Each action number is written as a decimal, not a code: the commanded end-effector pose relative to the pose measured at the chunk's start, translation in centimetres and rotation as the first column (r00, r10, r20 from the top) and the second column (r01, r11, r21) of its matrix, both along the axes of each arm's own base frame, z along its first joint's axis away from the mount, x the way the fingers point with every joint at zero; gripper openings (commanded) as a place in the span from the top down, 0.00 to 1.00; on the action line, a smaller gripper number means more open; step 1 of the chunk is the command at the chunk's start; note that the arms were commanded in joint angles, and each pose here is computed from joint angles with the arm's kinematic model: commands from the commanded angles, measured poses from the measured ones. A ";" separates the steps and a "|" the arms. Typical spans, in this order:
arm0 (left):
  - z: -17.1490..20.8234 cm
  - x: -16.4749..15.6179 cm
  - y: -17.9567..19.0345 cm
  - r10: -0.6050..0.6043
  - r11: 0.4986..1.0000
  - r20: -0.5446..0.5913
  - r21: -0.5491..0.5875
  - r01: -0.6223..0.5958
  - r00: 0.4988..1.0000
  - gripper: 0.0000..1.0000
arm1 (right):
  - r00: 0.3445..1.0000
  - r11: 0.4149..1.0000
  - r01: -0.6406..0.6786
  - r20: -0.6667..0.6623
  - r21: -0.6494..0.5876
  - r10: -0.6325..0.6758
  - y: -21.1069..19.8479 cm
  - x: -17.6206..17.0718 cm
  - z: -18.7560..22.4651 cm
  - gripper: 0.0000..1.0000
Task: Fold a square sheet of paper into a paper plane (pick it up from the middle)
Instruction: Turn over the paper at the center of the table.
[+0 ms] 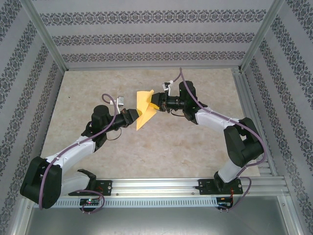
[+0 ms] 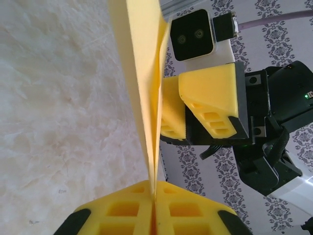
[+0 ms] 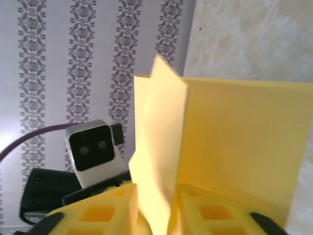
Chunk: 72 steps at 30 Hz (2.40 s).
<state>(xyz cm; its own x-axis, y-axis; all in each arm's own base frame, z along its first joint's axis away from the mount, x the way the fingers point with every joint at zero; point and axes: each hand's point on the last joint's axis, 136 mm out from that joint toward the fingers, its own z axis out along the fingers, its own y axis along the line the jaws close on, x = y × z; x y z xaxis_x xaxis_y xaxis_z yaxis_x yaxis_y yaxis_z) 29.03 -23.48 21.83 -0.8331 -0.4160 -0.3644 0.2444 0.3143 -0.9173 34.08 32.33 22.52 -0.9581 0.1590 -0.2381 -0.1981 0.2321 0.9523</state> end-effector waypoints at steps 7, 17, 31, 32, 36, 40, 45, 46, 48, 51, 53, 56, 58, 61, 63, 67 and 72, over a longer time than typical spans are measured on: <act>-1.6 1.1 2.8 0.081 0.935 0.036 0.343 -0.088 0.996 0.93 | 0.952 0.881 0.288 0.212 -0.375 -0.221 -8.8 0.9 -0.8 0.29; -5.0 2.3 7.9 0.176 0.363 0.110 0.917 -0.168 0.978 0.93 | 0.844 0.614 0.536 0.375 -0.579 -0.384 -16.8 -0.4 -3.2 0.16; -11.4 5.5 3.6 0.089 -0.238 0.118 0.967 -0.094 0.989 0.91 | 0.771 0.525 0.626 0.360 -0.576 -0.525 -20.5 -1.5 -4.7 0.16; -12.3 5.5 2.9 0.083 -0.223 0.100 0.971 -0.080 0.992 0.91 | 0.769 0.521 0.627 0.354 -0.578 -0.532 -20.7 -1.6 -4.9 0.16; -15.1 5.2 0.4 0.058 -0.138 0.020 0.990 -0.012 0.998 0.86 | 0.756 0.509 0.637 0.340 -0.580 -0.559 -21.3 -1.6 -5.3 0.16; -16.3 4.6 -1.3 0.040 -0.037 -0.042 0.998 0.043 0.998 0.69 | 0.754 0.504 0.634 0.326 -0.587 -0.570 -21.7 -1.8 -5.8 0.16; -15.6 3.8 -3.6 0.009 0.245 -0.123 0.962 0.117 0.992 0.48 | 0.762 0.505 0.622 0.312 -0.599 -0.568 -21.6 -1.6 -6.0 0.17; -14.9 3.9 -3.6 0.014 0.305 -0.126 0.945 0.116 0.992 0.44 | 0.769 0.509 0.614 0.311 -0.603 -0.559 -21.4 -1.5 -6.0 0.18; -13.5 4.0 -3.2 0.028 0.397 -0.127 0.912 0.106 0.991 0.39 | 0.785 0.521 0.595 0.306 -0.611 -0.539 -20.9 -1.3 -6.0 0.20; -11.5 4.3 -1.6 0.057 0.513 -0.123 0.855 0.077 0.991 0.30 | 0.816 0.531 0.561 0.317 -0.636 -0.483 -19.2 -1.0 -6.1 0.22; -10.7 4.5 -0.1 0.092 0.577 -0.125 0.815 0.050 0.988 0.24 | 0.844 0.538 0.527 0.329 -0.658 -0.424 -17.1 -1.0 -6.2 0.24; -10.2 4.6 3.2 0.173 0.639 -0.135 0.769 -0.007 0.976 0.17 | 0.885 0.560 0.464 0.332 -0.686 -0.326 -12.8 -1.1 -6.7 0.28; -10.1 4.6 5.7 0.234 0.647 -0.134 0.761 -0.051 0.963 0.13 | 0.912 0.579 0.411 0.322 -0.704 -0.255 -9.3 -1.4 -7.2 0.32; -10.5 4.1 8.8 0.317 0.641 -0.144 0.761 -0.100 0.938 0.08 | 0.939 0.602 0.336 0.304 -0.724 -0.158 -4.1 -2.0 -8.0 0.41; -10.9 3.8 10.4 0.363 0.643 -0.152 0.755 -0.129 0.920 0.05 | 0.953 0.605 0.287 0.288 -0.743 -0.097 -1.1 -2.6 -8.7 0.47; -11.7 3.1 12.4 0.423 0.652 -0.170 0.739 -0.169 0.890 0.01 | 0.968 0.605 0.208 0.249 -0.769 -0.017 3.9 -3.4 -10.5 0.55; -12.4 2.6 13.4 0.459 0.663 -0.188 0.723 -0.194 0.869 0.00 | 0.982 0.604 0.139 0.186 -0.784 0.016 6.6 -3.3 -13.2 0.58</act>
<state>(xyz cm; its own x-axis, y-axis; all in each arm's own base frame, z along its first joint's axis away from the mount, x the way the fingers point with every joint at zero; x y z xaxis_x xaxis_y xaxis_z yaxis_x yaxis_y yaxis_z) 30.73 -9.89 8.35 -0.8451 -0.3924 -0.3630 -0.2610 0.8955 -0.3605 30.42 38.56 10.24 -0.8707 -0.1173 -0.4776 -0.3071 0.8882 0.3416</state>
